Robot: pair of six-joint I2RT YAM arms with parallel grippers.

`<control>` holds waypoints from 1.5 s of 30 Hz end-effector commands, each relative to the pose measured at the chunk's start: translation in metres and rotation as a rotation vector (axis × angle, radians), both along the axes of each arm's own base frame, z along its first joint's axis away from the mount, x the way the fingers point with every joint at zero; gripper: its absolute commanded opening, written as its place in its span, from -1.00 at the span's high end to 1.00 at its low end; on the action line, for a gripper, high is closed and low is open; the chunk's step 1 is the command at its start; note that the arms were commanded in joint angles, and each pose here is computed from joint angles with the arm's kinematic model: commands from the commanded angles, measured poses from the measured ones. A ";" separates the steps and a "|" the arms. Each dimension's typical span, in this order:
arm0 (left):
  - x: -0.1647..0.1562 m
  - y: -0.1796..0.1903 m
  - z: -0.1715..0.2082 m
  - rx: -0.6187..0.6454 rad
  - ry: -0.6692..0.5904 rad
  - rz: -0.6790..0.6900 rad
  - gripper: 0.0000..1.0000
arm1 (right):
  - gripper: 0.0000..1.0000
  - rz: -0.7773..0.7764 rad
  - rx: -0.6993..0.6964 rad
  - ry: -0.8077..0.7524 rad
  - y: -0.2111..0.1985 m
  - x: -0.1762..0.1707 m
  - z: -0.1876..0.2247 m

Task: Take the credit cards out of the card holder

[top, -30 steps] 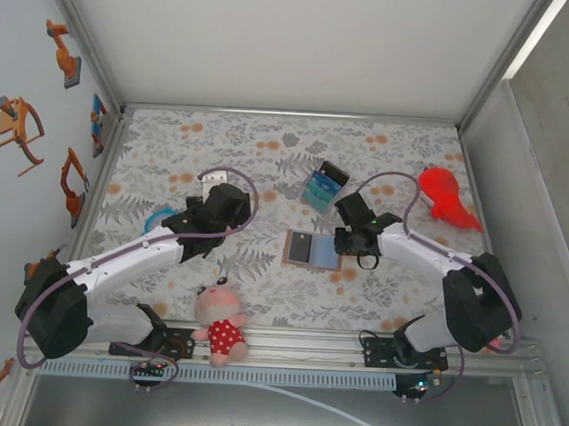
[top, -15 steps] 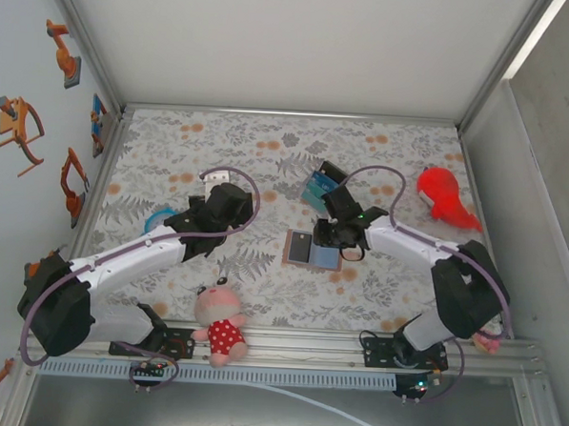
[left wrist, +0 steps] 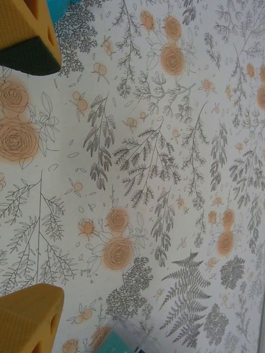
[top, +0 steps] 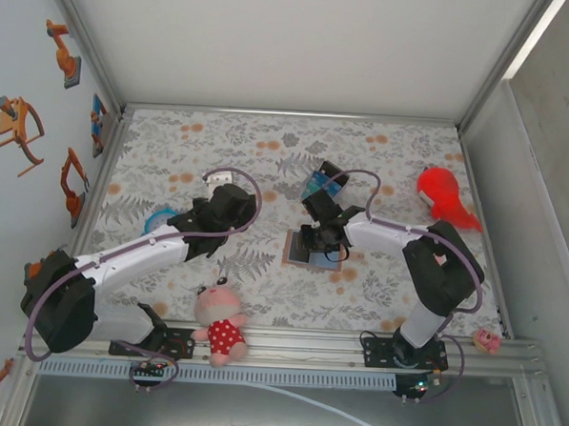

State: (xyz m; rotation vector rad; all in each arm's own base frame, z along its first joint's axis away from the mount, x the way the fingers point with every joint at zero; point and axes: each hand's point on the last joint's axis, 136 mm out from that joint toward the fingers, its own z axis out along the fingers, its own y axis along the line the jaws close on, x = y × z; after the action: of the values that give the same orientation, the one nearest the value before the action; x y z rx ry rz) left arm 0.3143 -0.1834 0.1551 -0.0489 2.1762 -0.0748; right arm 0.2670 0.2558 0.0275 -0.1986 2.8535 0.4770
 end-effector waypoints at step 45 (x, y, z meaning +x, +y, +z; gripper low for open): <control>-0.080 -0.088 -0.133 0.132 0.477 -0.485 -1.00 | 0.60 -0.019 0.360 0.129 0.016 -0.031 0.012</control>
State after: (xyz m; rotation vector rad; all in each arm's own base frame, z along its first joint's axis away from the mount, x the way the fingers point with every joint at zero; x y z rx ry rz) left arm 0.2384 -0.2709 0.0234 0.5354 2.6029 -0.2429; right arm 0.2330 0.2679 0.0290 -0.1026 2.8651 0.9485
